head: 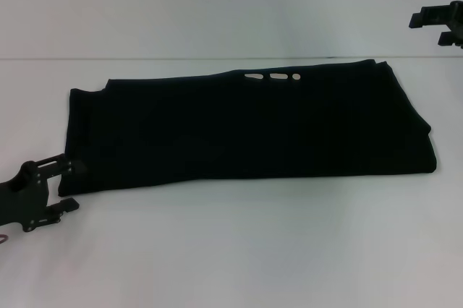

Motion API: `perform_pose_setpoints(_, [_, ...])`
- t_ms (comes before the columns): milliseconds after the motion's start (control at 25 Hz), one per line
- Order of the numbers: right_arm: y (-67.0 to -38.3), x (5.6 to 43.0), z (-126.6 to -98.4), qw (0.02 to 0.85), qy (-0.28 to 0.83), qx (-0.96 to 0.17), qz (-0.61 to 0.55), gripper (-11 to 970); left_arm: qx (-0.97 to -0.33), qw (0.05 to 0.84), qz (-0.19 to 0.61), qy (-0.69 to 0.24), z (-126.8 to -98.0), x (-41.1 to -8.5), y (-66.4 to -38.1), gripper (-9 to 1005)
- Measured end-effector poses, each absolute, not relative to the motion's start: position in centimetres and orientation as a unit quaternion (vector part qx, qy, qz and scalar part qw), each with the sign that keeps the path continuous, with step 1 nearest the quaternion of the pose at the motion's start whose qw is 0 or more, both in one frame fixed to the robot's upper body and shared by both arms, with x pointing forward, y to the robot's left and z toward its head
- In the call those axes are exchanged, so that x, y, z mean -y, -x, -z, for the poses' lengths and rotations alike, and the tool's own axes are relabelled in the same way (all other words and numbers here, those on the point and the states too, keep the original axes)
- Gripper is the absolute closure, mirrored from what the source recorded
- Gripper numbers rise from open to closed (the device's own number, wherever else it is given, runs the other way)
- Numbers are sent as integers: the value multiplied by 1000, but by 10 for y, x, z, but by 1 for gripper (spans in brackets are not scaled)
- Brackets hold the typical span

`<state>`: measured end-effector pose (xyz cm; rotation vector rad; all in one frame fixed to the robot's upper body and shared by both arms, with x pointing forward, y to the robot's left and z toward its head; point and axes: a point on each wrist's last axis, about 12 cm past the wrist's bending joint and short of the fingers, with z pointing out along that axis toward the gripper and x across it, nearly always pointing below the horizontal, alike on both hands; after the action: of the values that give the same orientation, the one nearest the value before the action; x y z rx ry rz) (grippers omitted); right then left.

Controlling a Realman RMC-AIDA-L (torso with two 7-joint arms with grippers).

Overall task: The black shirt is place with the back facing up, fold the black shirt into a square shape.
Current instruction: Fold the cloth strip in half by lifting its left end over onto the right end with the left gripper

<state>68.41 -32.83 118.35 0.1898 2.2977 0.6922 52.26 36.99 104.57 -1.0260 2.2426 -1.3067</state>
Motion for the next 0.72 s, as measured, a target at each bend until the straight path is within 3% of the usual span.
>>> perform_pose_setpoints(720, [-686,326,-1186,363,-71,-890,-268,160,-792,171,463,360,-1041,-349,-539,216])
